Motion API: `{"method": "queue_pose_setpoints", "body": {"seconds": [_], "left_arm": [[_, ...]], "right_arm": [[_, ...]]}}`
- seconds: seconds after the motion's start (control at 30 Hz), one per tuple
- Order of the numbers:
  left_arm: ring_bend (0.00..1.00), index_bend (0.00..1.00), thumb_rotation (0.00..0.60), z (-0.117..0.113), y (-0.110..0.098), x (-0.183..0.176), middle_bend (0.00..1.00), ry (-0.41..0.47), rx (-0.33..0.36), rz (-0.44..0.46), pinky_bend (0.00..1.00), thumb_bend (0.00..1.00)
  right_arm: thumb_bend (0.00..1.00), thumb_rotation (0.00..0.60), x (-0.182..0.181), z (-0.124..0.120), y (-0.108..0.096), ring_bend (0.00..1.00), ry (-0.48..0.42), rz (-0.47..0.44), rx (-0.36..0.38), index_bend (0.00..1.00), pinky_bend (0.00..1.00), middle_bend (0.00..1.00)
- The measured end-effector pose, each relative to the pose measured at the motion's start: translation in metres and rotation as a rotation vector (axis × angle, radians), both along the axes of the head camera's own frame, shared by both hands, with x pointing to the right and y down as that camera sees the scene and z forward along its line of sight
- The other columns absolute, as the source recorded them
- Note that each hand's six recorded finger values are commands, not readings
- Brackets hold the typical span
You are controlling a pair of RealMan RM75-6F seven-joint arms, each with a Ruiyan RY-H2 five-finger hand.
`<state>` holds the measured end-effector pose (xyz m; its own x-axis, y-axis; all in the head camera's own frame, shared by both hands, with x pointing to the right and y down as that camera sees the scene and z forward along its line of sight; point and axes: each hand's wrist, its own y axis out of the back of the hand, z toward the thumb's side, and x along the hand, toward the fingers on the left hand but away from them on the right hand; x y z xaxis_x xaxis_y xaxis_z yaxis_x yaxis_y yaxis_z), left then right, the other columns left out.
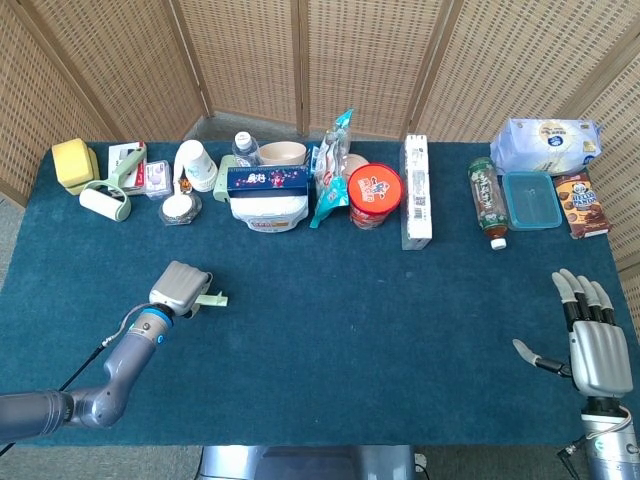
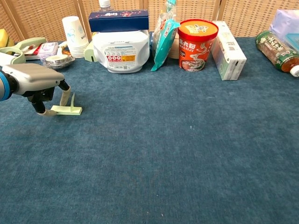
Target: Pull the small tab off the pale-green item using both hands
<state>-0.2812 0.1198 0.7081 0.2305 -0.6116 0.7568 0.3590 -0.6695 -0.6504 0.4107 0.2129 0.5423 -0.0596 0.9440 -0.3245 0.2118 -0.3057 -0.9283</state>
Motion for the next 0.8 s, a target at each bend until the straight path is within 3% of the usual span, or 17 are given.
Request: {"method": "queue_pose_setpoints", "body": {"seconds": [0.57, 0.8], "left_arm": [[1.00, 0.44, 0.600, 0.0008, 0.0027, 0.0025, 1.00, -0.007, 0.008, 0.017, 1.00, 0.30], [1.00, 0.49, 0.600, -0.0001, 0.0009, 0.0066, 1.00, -0.006, 0.025, 0.023, 1.00, 0.30]], "right_arm": [[0.16, 0.429, 0.0017, -0.0009, 0.0014, 0.00, -0.005, 0.006, 0.003, 0.00, 0.00, 0.08], [0.16, 0.430, 0.0031, -0.0039, 0.0022, 0.00, -0.012, 0.012, 0.013, 0.00, 0.00, 0.09]]}}
